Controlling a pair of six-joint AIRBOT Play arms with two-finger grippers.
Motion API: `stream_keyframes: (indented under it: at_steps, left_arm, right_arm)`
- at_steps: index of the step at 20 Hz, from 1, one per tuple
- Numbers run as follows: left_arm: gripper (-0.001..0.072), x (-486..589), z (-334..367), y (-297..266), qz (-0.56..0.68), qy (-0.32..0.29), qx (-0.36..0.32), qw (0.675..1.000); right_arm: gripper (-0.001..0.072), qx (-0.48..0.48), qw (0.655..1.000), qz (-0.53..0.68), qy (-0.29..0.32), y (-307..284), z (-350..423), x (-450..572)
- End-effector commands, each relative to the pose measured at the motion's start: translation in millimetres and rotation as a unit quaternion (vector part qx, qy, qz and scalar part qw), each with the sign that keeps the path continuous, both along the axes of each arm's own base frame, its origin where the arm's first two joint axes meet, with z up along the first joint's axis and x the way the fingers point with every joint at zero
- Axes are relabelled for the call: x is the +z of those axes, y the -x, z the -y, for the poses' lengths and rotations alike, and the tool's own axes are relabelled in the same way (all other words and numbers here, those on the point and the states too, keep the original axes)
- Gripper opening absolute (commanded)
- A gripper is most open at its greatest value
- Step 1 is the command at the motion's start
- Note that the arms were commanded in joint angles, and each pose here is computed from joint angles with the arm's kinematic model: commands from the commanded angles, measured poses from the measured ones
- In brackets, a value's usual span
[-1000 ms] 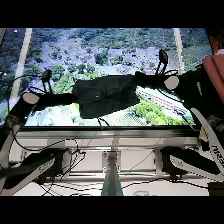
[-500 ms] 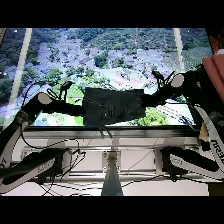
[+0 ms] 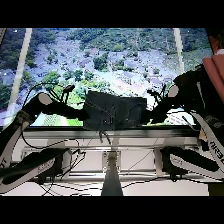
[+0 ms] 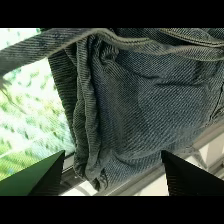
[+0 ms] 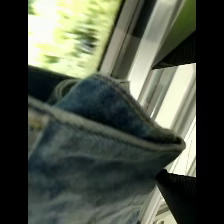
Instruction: Fold the clothes and pants, and hang the long-sleeved shirts on hangers.
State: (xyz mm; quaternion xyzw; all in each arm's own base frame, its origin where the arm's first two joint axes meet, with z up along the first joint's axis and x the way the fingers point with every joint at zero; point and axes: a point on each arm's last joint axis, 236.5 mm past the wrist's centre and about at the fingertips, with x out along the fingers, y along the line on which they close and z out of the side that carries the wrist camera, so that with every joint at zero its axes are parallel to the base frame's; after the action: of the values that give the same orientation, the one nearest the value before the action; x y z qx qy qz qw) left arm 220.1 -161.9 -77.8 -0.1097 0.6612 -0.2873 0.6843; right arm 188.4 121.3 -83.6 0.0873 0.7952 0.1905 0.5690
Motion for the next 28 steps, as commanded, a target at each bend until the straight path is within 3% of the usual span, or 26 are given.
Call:
stream_keyframes:
  at_steps: [1, 7, 9, 12, 14, 16, 17, 21, 26, 28]
  left_arm:
    - [0.0689, 2, 2, 3, -0.007, 0.006, -0.004, 1.000]
    - [0.0688, 2, 2, 1, -0.003, 0.005, -0.002, 1.000]
    - [0.0688, 2, 2, 1, -0.003, 0.005, -0.002, 1.000]
    - [0.0688, 1, 2, 1, -0.002, 0.005, -0.001, 1.000]
    - [0.0688, 1, 2, 0, 0.000, 0.004, 0.000, 1.000]
    - [0.0688, 1, 2, 0, 0.000, 0.004, 0.000, 1.000]
    - [0.0687, 1, 1, -1, 0.001, 0.004, 0.001, 1.000]
    - [0.0686, 2, 3, -8, 0.011, 0.007, 0.012, 1.000]
    - [0.0686, 7, 10, -12, 0.012, 0.024, 0.025, 0.999]
    - [0.0686, 6, 10, -12, 0.012, 0.024, 0.025, 0.999]
  right_arm:
    - [0.0683, 0.010, 0.998, 0.054, -0.003, -28, -1, 6]
    - [0.0680, 0.065, 0.967, 0.219, 0.110, -114, 52, 77]
    - [0.0680, 0.073, 0.956, 0.247, 0.144, -121, 69, 94]
    - [0.0681, 0.067, 0.964, 0.207, 0.152, -100, 83, 94]
    - [0.0668, 0.046, 0.967, 0.206, 0.140, -101, 85, 86]
    - [0.0455, 0.015, 0.962, 0.240, 0.127, -120, 79, 88]
    - [0.0444, -0.014, 0.962, 0.247, 0.119, -125, 74, 90]
    - [0.0517, -0.053, 0.970, 0.214, 0.107, -121, 67, 82]
    - [0.0521, -0.109, 0.983, 0.145, 0.009, -112, 16, 63]
    - [0.0521, -0.127, 0.985, 0.116, 0.014, -110, 15, 51]
